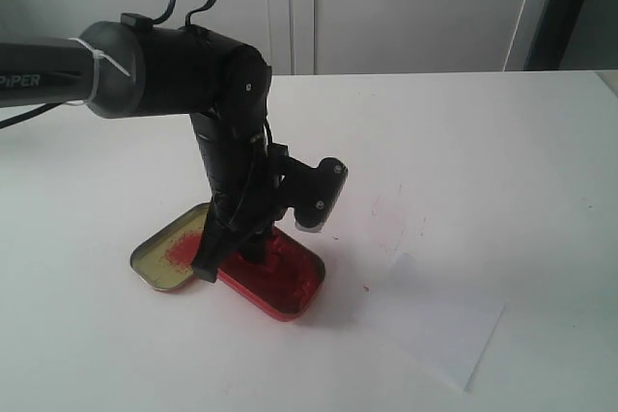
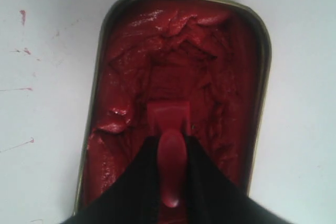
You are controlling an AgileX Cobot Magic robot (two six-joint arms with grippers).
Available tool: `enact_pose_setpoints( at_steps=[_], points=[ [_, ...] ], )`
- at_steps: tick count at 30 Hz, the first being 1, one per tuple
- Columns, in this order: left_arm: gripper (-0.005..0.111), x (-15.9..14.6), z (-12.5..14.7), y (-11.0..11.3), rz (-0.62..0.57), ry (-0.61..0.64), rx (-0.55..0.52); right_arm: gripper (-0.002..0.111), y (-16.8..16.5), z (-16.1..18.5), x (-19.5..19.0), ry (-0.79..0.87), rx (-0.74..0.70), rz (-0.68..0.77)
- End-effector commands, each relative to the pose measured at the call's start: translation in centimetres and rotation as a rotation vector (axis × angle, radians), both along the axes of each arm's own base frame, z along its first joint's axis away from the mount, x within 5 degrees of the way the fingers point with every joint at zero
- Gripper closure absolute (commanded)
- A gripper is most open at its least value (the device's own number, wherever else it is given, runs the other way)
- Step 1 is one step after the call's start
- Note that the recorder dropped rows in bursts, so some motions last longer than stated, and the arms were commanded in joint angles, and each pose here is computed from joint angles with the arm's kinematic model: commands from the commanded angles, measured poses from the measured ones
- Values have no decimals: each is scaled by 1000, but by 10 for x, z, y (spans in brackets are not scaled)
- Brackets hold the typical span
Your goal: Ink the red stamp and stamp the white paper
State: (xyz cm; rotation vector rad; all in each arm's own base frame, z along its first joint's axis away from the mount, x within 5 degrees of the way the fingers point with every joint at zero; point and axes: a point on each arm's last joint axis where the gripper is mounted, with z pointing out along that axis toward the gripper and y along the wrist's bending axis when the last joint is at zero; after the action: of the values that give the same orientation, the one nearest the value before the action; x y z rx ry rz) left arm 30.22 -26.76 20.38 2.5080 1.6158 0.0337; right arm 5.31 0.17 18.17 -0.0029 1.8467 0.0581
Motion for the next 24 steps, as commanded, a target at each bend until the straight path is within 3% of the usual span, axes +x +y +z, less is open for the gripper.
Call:
enact_pose_setpoints(
  at_steps=[1, 10, 24],
  points=[
    [107, -4, 7, 1, 16, 13, -14, 108, 0, 0, 0, -13, -5, 1],
    [107, -8, 16, -1, 43, 34, -69, 108, 0, 0, 0, -13, -5, 1],
    [107, -5, -5, 1, 76, 73, 7, 108, 0, 0, 0, -13, -5, 1]
  ],
)
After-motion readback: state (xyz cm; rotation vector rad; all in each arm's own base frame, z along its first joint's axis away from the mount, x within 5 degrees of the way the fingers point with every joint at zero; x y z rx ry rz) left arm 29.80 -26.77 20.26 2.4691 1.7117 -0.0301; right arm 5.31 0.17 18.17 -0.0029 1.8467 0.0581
